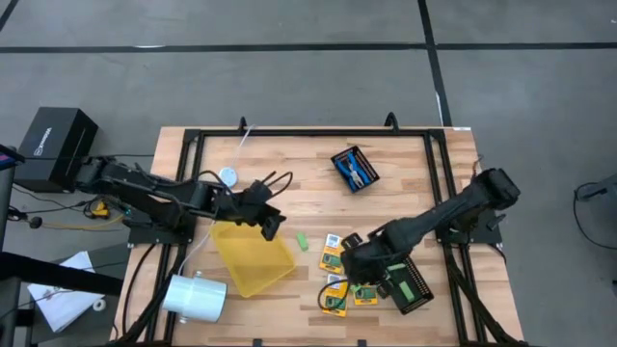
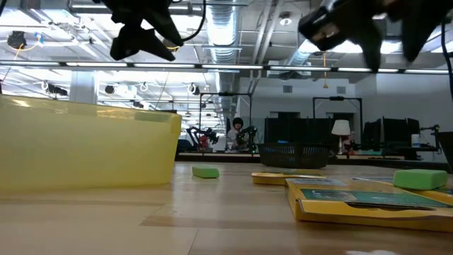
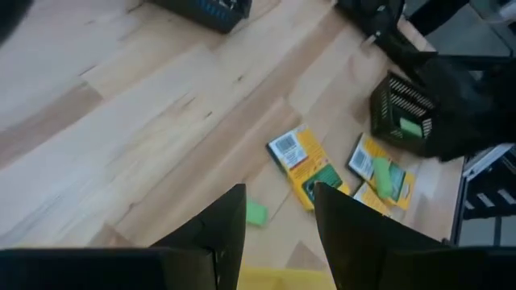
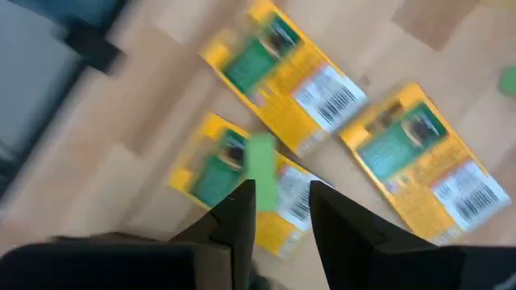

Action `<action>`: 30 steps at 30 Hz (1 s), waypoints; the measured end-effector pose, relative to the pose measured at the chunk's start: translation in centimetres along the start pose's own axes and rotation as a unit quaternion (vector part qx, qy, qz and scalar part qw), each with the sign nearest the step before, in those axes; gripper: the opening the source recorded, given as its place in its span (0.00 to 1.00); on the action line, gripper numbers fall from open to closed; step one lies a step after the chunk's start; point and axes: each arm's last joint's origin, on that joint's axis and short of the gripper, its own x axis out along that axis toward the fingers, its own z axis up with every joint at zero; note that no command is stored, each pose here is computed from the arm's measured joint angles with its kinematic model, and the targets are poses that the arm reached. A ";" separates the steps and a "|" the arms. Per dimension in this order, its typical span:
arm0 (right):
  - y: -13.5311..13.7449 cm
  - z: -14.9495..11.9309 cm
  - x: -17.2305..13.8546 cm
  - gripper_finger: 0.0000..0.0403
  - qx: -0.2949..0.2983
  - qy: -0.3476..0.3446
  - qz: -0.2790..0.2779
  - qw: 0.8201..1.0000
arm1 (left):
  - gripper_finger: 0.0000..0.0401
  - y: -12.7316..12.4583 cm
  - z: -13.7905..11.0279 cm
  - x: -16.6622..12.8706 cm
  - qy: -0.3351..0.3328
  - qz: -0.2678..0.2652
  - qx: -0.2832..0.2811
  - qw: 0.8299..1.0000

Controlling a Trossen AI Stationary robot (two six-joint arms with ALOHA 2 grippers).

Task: Pick & Place School Supplies
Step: Put the green eraser into the bottom black bin

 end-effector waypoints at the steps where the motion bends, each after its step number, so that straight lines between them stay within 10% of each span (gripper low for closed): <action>1: -0.1 0.3 0.7 0.27 0.002 -0.001 -0.008 1.000 | 0.35 0.0 0.0 0.1 0.000 0.000 0.000 1.000; 30: 0.0 -0.2 6.0 0.42 0.015 0.088 0.041 0.995 | 0.36 -0.3 0.6 -0.9 -0.023 -0.026 0.004 0.999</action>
